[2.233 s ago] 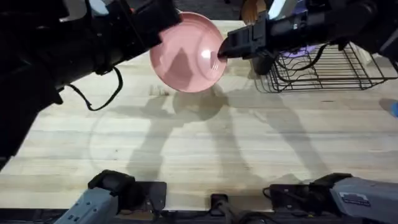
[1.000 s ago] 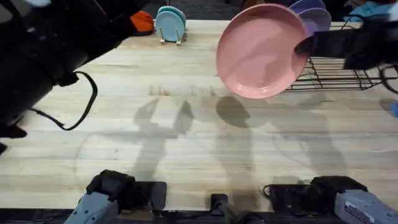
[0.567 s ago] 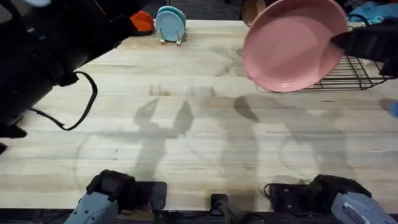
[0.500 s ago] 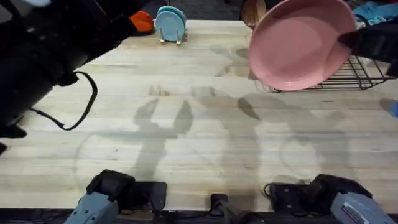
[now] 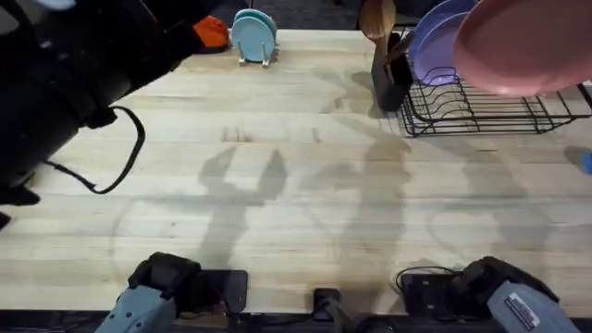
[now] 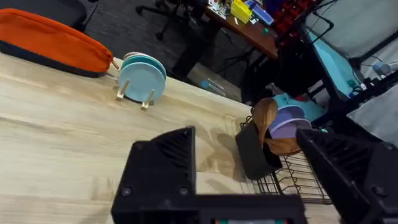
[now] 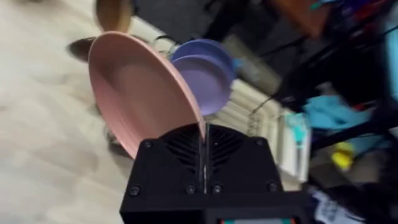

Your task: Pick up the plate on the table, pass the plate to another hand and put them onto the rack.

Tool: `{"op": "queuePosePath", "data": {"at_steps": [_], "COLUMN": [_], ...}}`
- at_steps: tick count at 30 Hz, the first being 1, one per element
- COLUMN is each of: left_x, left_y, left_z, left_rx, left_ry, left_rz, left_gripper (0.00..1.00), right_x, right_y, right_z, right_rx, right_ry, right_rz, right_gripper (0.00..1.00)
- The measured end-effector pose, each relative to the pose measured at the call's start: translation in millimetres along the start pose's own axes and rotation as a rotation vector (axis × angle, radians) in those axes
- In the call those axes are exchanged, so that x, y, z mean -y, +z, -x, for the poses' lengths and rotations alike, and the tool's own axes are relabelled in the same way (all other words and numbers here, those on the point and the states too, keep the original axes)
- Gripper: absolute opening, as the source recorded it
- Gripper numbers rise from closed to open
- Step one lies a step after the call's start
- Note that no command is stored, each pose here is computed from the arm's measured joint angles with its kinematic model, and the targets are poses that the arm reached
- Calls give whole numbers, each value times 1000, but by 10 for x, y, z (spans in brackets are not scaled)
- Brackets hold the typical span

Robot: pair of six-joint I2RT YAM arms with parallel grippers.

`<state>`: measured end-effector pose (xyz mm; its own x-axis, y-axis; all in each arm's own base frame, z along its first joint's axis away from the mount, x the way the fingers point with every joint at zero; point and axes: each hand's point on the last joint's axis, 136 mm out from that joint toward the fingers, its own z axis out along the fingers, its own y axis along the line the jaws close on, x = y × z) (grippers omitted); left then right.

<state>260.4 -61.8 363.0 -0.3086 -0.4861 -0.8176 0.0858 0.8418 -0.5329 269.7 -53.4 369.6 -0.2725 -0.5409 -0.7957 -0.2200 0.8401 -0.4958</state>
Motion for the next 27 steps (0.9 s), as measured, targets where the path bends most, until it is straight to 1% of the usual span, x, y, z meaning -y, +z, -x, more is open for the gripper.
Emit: {"op": "queuePosePath", "data": {"at_steps": [1, 7, 8, 10, 11, 12, 19, 23, 27], "left_x": [-11, -90, -135, -168, -185, -228, -270, -275, -281], "left_y": [1, -3, -7, -12, -14, -22, -29, -31, -33], "left_z": [6, 58, 87, 108, 119, 147, 173, 177, 181], "left_rx": [4, 34, 51, 63, 69, 86, 101, 103, 106], "left_ry": [0, 0, 0, 0, 0, 0, 0, 0, 0], "left_rz": [6, 52, 79, 98, 108, 133, 158, 161, 164], "left_gripper": [994, 993, 994, 993, 993, 993, 994, 994, 993], "right_x": [166, 434, 568, 655, 677, 696, 644, 640, 603], "right_y": [96, 487, 675, 811, 882, 1121, 1727, 1974, 2097], "right_z": [-12, -109, -133, -160, -190, -302, -615, -676, -668], "right_rx": [5, 5, 19, 28, 29, 35, 93, 167, 242], "right_ry": [-18, -63, -108, -144, -159, -219, -348, -413, -451], "right_rz": [-34, -46, -61, -71, -66, -31, 69, 86, 105], "right_gripper": [30, 31, 31, 31, 31, 31, 31, 31, 31]}}
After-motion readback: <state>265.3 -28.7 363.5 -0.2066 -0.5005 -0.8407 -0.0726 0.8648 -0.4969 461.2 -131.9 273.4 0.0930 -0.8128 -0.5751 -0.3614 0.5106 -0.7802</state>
